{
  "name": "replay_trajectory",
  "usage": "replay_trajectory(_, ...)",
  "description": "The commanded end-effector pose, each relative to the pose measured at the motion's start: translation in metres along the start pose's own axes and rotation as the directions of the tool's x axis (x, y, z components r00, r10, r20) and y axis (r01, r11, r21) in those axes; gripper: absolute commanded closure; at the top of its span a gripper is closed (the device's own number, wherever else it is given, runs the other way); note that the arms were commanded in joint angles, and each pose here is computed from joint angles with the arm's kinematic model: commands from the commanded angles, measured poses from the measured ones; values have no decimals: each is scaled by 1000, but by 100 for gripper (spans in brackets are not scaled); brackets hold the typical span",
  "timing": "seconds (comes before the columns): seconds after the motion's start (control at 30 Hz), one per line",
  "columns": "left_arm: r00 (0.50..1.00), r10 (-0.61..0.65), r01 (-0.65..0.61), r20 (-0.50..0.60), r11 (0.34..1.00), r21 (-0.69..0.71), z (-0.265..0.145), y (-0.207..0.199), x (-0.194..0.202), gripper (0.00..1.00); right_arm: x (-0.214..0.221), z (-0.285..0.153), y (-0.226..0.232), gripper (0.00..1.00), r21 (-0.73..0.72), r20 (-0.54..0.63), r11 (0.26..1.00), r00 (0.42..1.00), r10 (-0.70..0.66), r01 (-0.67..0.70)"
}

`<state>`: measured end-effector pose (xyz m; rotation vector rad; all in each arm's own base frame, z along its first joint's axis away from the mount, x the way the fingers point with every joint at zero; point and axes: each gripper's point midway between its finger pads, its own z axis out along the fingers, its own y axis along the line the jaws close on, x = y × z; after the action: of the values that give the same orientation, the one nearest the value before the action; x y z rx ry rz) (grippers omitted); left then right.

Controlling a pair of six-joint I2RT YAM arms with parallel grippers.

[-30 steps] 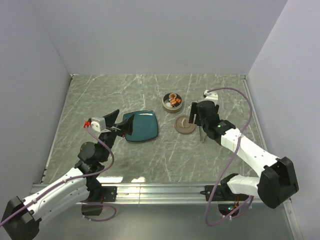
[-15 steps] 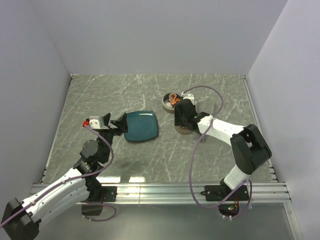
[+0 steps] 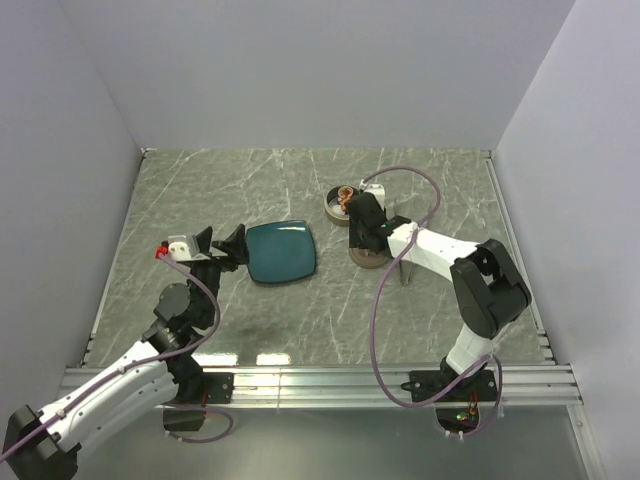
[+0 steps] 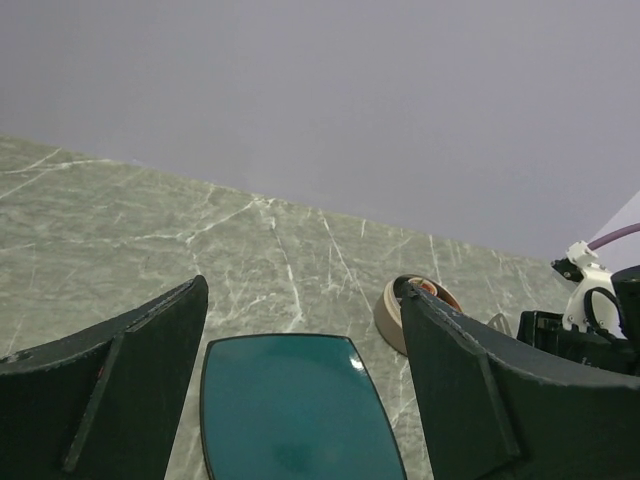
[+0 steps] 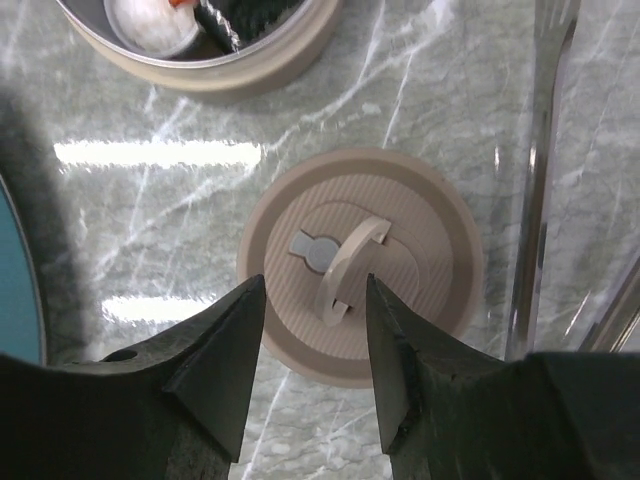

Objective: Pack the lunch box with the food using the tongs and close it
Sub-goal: Pick up the lid of the lunch box with the right arm

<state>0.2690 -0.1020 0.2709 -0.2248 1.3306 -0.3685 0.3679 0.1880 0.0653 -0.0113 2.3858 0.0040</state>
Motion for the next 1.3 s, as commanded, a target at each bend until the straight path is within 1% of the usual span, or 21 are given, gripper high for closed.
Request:
replay_trajectory(0.0,999,-39,40,31,999,-16,-1,2,-12,16,-18,-2,3,48,27,28,999,999,30,-31)
replay_trajectory(0.23,998,-51,51,44,999,-10,-3,2,-17,15,-20,-6,11,49,33,11,999,999,30,-30)
replay_trajectory(0.37,998,-52,53,44,999,-8,-4,3,-17,14,-20,-16,-1,47,137,16,990,1000,13,-15)
replay_trajectory(0.47,997,-55,55,46,998,-4,-5,2,-18,14,-17,-18,-4,47,145,7,989,1000,10,-11)
replay_trajectory(0.53,998,-54,54,45,999,-4,-5,3,-17,14,-14,-16,0,47,131,-8,991,1000,5,-4)
replay_trajectory(0.7,997,-60,60,48,998,1,-6,2,-19,14,-4,-4,-2,48,157,-55,987,998,-16,24)
replay_trajectory(0.9,997,-60,60,51,998,4,-7,2,-19,14,-3,3,-9,50,152,-65,988,998,2,8)
replay_trajectory(1.13,997,-58,58,49,998,3,-6,2,-18,14,1,17,-16,51,161,-90,987,996,11,4)
replay_trajectory(1.23,997,-59,59,50,998,2,-6,3,-18,14,4,21,-19,53,162,-102,987,995,13,4)
replay_trajectory(1.27,997,-58,58,49,998,3,-7,3,-18,14,4,22,-19,55,163,-101,987,995,13,4)
